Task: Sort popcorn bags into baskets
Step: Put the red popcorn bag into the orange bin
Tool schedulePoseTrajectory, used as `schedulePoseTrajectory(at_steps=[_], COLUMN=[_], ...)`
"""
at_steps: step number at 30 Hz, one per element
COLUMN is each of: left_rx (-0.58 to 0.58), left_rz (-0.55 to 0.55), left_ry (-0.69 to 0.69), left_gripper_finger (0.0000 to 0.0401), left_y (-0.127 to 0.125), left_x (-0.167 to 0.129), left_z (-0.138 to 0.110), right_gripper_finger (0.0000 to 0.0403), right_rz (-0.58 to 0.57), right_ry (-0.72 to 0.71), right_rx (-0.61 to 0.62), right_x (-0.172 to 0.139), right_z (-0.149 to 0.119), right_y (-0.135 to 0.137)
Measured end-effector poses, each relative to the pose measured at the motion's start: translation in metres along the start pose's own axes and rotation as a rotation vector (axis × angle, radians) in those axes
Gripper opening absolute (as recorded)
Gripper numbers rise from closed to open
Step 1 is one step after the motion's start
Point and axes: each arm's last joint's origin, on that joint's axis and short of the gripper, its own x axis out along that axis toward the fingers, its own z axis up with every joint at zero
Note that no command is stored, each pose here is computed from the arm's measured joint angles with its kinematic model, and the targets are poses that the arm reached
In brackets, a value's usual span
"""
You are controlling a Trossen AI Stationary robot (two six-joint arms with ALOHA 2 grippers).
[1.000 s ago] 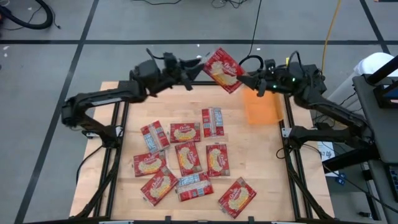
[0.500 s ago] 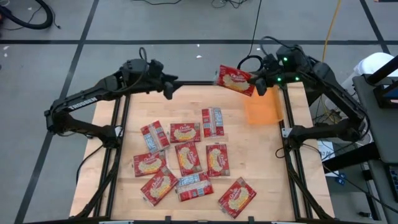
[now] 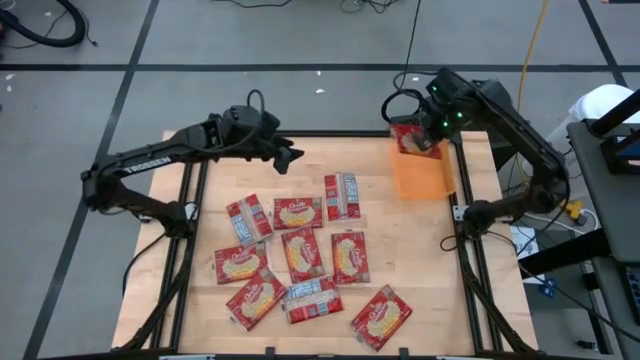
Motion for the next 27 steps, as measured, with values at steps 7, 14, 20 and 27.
schedulePoseTrajectory(at_steps=[7,14,20,27], left_rx=[-0.01,-0.025,-0.037,-0.038], left_rz=[-0.017,-0.015,-0.019,-0.026], left_ry=[0.007,0.011,0.003,-0.026], left_gripper_finger=[0.0273,0.0273,0.0273,0.0273], left_y=[-0.005,-0.005,-0.005,-0.004], left_x=[0.02,0.034,0.037,0.037], left_z=[-0.002,-0.003,-0.003,0.001], right_gripper_finger=[0.0012,0.0013,0.0013,0.0013], right_rz=[-0.031,-0.003,0.062,0.093], right_ry=[0.12,0.237,0.307,0.35], right_rx=[0.021,0.031,0.071,0.073], right_x=[0.027,0.06,0.084,0.105], right_z=[0.017,0.033,0.042,0.048], right_y=[-0.029,-0.052,-0.068,-0.079])
